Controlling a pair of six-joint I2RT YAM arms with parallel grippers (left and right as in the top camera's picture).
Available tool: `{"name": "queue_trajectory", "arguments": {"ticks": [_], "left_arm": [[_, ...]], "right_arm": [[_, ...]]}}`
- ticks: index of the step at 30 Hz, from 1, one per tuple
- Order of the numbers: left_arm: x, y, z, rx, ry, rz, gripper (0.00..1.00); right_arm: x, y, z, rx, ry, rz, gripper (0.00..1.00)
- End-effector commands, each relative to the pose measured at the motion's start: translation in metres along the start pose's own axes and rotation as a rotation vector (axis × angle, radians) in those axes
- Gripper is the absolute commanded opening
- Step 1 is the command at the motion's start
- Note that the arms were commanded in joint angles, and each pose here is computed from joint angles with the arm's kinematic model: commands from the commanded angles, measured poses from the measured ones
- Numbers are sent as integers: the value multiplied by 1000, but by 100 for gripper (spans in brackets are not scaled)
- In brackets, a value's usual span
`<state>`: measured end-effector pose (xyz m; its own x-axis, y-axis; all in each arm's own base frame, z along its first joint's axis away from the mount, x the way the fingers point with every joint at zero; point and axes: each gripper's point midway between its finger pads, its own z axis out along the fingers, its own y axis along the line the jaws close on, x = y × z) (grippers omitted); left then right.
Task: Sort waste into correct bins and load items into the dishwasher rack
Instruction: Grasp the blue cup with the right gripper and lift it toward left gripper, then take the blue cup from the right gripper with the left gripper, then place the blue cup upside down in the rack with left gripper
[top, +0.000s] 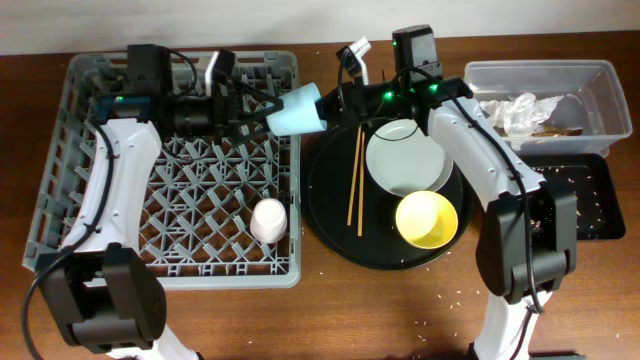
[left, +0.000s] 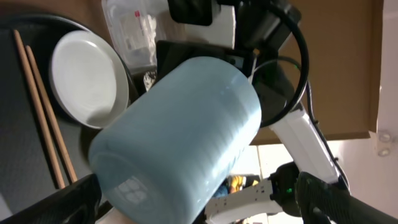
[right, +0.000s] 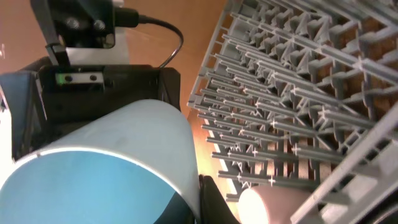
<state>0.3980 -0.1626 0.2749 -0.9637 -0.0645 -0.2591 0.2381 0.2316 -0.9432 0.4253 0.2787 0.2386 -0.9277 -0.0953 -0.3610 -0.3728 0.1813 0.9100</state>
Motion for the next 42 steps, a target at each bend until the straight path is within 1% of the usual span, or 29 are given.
{"name": "queue_trajectory", "arguments": {"ticks": [1,8,12,15,18,19,22,25,27,28,29,30,31,32,33,34,35,36,37,39,42], "left_arm": [[4,-5,3,36,17,-14,99],[4,-5,3,36,17,-13,99],[4,-5,3,36,17,-13,99],[4,-7,3,44,19,-14,91],[5,-10,3,64,24,-13,89],[5,-10,3,66,24,-13,84],[5,-10,3,66,24,-13,74],[5,-10,3,66,24,-13,61],[5,-10,3,66,24,-13,56],[5,-10,3,66,24,-13,54],[5,-10,3,66,24,-13,51],[5,-10,3,66,24,-13,48],[5,-10,3,66,24,-13,48],[5,-10,3,65,24,-12,47],[5,-10,3,64,23,-12,47],[5,-8,3,54,21,-11,45],[4,-8,3,50,18,-8,45],[3,-6,2,44,15,-8,45],[1,-2,0,19,4,-9,45],[-2,8,-3,-34,-15,-11,45],[-7,32,-6,-182,-50,-13,44]], "right_arm": [[-5,23,8,-19,-5,-32,4],[-15,37,8,-63,-22,-57,4],[-7,42,20,-73,6,-64,4],[-2,40,41,-32,8,-67,4],[4,42,57,-14,16,-75,4],[6,43,61,-13,21,-77,4],[8,43,63,-9,25,-71,4],[8,39,62,4,24,-53,4],[9,38,62,9,26,-43,4],[10,38,62,10,28,-40,6],[10,38,62,10,29,-37,18],[10,38,62,10,29,-38,24],[10,38,62,10,29,-37,24],[10,38,62,10,29,-40,27],[10,38,62,10,29,-54,37],[10,35,59,17,27,-60,54],[9,31,56,27,24,-58,64],[8,24,51,53,13,-30,69],[7,13,42,91,1,-6,74],[5,-12,17,173,-22,24,75],[8,-53,-33,324,-57,86,76]]}}
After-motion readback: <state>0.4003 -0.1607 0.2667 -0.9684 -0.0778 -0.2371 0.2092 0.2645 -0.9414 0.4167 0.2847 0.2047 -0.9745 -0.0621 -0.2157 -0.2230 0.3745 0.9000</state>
